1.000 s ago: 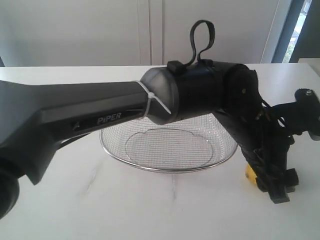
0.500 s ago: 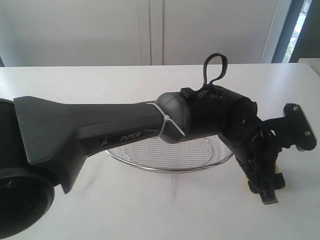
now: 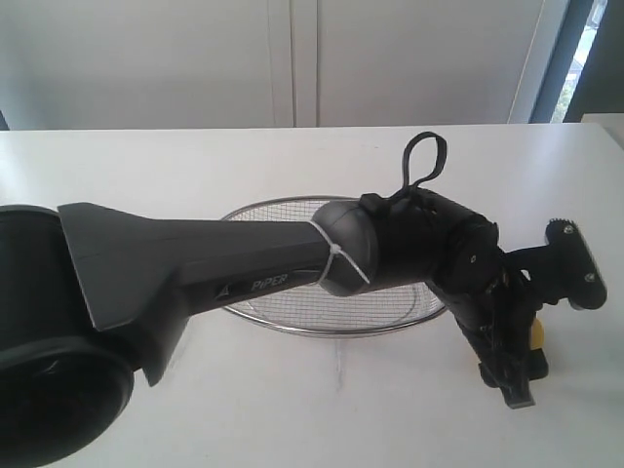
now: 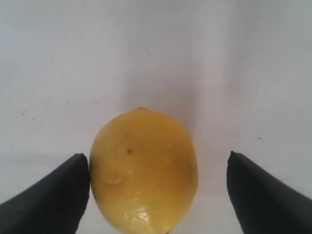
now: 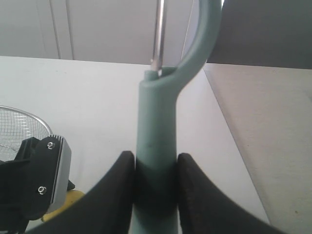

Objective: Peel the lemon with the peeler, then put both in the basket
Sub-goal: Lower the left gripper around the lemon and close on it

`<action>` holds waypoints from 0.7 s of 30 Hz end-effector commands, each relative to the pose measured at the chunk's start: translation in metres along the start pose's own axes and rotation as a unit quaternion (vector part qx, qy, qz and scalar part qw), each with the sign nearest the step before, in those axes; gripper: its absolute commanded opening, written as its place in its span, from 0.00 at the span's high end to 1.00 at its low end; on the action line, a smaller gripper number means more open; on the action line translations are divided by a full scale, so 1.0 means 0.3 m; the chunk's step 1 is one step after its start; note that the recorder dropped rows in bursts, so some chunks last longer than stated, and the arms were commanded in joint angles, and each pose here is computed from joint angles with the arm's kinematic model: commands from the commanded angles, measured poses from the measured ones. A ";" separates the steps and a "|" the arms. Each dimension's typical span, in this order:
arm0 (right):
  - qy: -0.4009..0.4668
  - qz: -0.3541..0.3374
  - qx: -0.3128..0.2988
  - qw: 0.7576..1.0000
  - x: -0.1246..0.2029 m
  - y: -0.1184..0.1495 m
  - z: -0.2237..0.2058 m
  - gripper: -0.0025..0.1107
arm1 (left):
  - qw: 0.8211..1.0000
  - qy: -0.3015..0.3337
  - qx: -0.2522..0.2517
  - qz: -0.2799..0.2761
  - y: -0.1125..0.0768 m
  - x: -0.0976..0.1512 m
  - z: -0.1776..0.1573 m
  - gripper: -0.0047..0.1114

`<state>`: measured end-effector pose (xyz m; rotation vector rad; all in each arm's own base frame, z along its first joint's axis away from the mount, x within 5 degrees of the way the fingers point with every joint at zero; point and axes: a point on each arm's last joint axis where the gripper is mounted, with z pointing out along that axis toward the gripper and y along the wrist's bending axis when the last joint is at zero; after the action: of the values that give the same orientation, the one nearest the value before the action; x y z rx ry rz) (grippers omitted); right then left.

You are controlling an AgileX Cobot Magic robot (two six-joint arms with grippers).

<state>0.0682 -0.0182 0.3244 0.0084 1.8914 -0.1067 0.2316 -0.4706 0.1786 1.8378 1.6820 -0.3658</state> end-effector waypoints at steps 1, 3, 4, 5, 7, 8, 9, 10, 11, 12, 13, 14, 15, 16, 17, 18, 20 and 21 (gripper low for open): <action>-0.009 -0.003 0.007 1.000 -0.003 -0.006 -0.003 0.98 | 1.000 0.006 0.001 -0.003 -0.009 0.003 0.011 0.27; -0.009 -0.003 0.007 1.000 -0.003 -0.006 -0.003 0.98 | 1.000 0.003 -0.002 -0.005 -0.007 0.001 0.012 0.27; -0.009 -0.003 0.007 1.000 -0.003 -0.006 -0.003 0.98 | 1.000 0.002 -0.003 -0.006 -0.007 0.003 0.018 0.27; -0.009 -0.003 0.007 1.000 -0.003 -0.006 -0.003 0.98 | 1.000 -0.002 -0.006 -0.009 -0.005 0.001 0.018 0.27; -0.009 -0.003 0.007 1.000 -0.003 -0.006 -0.003 0.98 | 1.000 -0.005 -0.009 -0.009 -0.005 0.003 0.028 0.27; -0.009 -0.003 0.007 1.000 -0.003 -0.006 -0.003 0.98 | 1.000 -0.006 -0.010 -0.009 -0.005 0.003 0.028 0.27; -0.009 -0.003 0.007 1.000 -0.003 -0.006 -0.003 0.98 | 1.000 -0.004 -0.009 -0.009 -0.007 0.007 0.035 0.27; -0.009 -0.003 0.007 1.000 -0.003 -0.006 -0.003 0.98 | 1.000 -0.004 -0.009 -0.009 -0.007 0.007 0.035 0.27; -0.009 -0.003 0.007 1.000 -0.003 -0.006 -0.003 0.98 | 1.000 -0.003 -0.008 -0.009 -0.007 0.009 0.038 0.27; -0.009 -0.003 0.007 1.000 -0.003 -0.006 -0.003 0.98 | 1.000 -0.004 -0.008 -0.010 -0.007 0.009 0.037 0.27; -0.009 -0.003 0.007 1.000 -0.003 -0.006 -0.003 0.98 | 1.000 -0.004 -0.008 -0.010 -0.007 0.009 0.037 0.28; -0.009 -0.003 0.007 1.000 -0.003 -0.006 -0.003 0.98 | 1.000 -0.004 -0.008 -0.010 -0.007 0.009 0.037 0.28; -0.009 -0.003 0.007 1.000 -0.003 -0.006 -0.003 0.98 | 1.000 -0.004 -0.008 -0.010 -0.007 0.009 0.037 0.29; -0.009 -0.003 0.007 1.000 -0.003 -0.006 -0.003 0.98 | 1.000 -0.004 -0.008 -0.010 -0.007 0.009 0.037 0.31; -0.009 -0.003 0.007 1.000 -0.003 -0.006 -0.003 0.98 | 1.000 -0.004 -0.008 -0.010 -0.007 0.009 0.037 0.32; -0.009 -0.003 0.007 1.000 -0.003 -0.006 -0.003 0.98 | 1.000 -0.004 -0.008 -0.010 -0.007 0.009 0.037 0.34; -0.009 -0.003 0.007 1.000 -0.003 -0.006 -0.003 0.98 | 1.000 -0.005 -0.008 -0.010 -0.007 0.008 0.037 0.42; -0.009 -0.003 0.007 1.000 -0.003 -0.006 -0.003 0.98 | 1.000 -0.005 -0.009 -0.010 -0.007 0.008 0.037 0.49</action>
<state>0.0682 -0.0182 0.3244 0.0084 1.8914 -0.1067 0.2356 -0.4746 0.1672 1.8028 1.6806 -0.3545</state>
